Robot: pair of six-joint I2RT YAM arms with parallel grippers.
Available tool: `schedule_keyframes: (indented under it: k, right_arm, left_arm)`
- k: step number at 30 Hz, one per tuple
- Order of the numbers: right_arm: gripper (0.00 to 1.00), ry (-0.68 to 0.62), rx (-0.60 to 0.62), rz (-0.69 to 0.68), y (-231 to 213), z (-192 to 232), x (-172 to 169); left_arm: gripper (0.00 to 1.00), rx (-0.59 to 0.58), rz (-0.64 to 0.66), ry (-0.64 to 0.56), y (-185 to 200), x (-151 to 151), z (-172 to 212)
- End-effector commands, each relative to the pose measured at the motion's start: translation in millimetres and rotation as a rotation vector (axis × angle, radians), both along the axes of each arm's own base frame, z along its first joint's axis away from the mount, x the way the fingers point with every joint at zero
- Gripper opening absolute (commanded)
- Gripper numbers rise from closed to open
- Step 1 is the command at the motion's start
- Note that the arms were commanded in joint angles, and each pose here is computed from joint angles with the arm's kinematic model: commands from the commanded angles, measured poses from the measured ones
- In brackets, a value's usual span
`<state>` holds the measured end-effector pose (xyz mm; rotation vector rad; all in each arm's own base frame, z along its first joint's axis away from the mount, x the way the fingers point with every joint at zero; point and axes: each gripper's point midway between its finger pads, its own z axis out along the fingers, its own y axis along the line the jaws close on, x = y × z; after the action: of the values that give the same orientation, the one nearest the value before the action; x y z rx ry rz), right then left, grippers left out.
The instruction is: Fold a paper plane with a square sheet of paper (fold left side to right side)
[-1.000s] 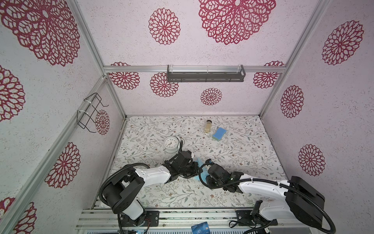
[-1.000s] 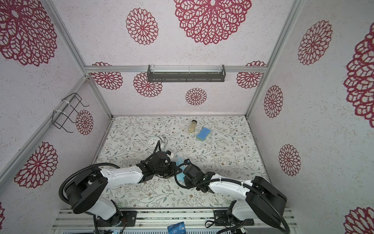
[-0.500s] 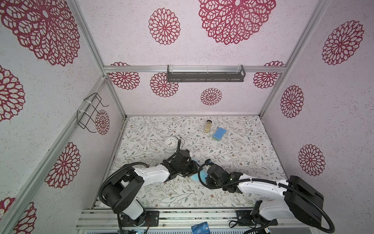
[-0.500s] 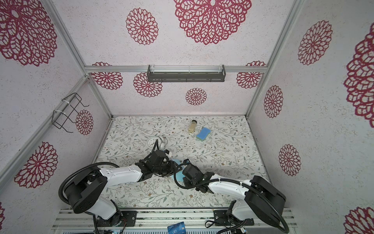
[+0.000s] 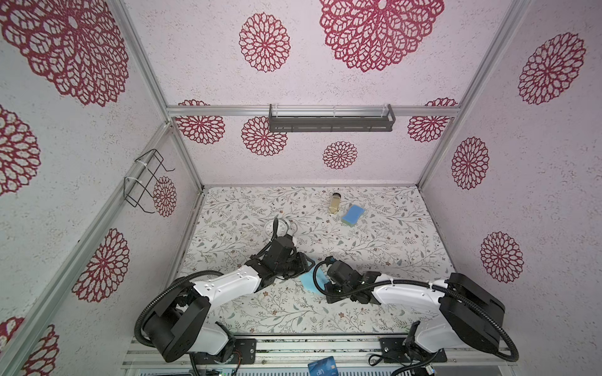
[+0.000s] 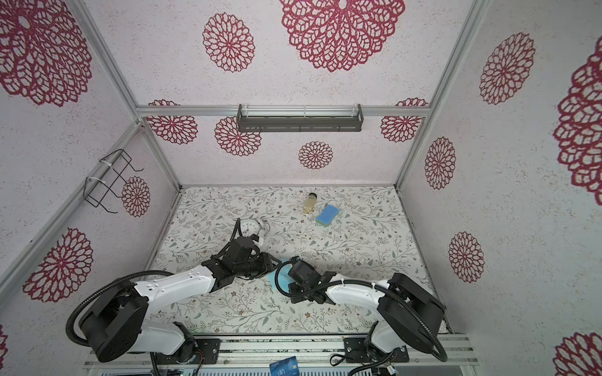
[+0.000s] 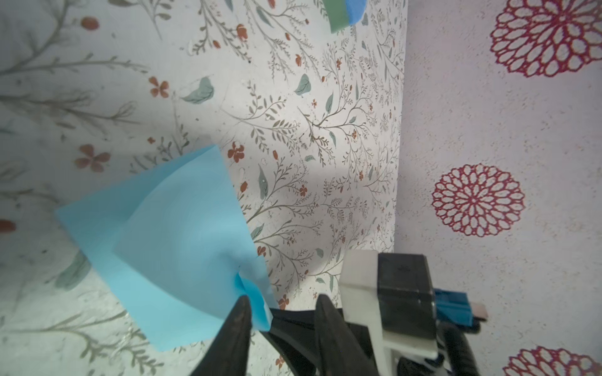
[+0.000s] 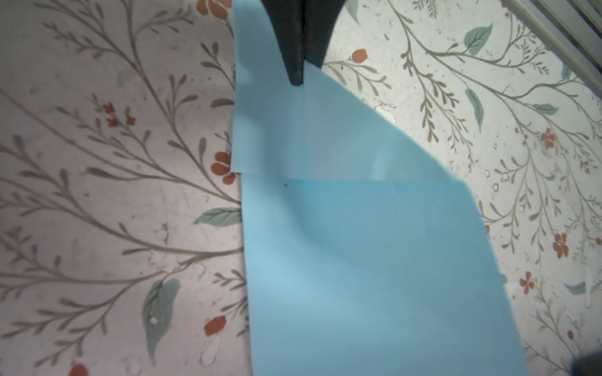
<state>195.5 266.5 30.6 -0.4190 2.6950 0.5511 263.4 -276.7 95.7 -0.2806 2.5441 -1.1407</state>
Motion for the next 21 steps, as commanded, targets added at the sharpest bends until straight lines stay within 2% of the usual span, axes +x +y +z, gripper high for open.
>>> schedule_keyframes:
  k: [1,3,14,21]
  right_arm:
    - [0.00,0.084,0.041,-0.060,0,0,-1]
    - [0.00,0.111,0.066,-0.085,-2,-2,0]
    - [0.00,0.194,0.153,-0.121,-5,-9,0]
    - [0.00,0.178,0.182,-0.106,-1,-1,1]
  left_arm:
    - [0.10,0.023,0.024,0.010,10,-5,-10]
    - [0.00,0.020,0.025,0.016,12,-8,-13]
    - [0.00,0.017,-0.066,0.036,-21,-19,-29]
    - [0.00,0.013,-0.120,0.060,-46,-28,-42]
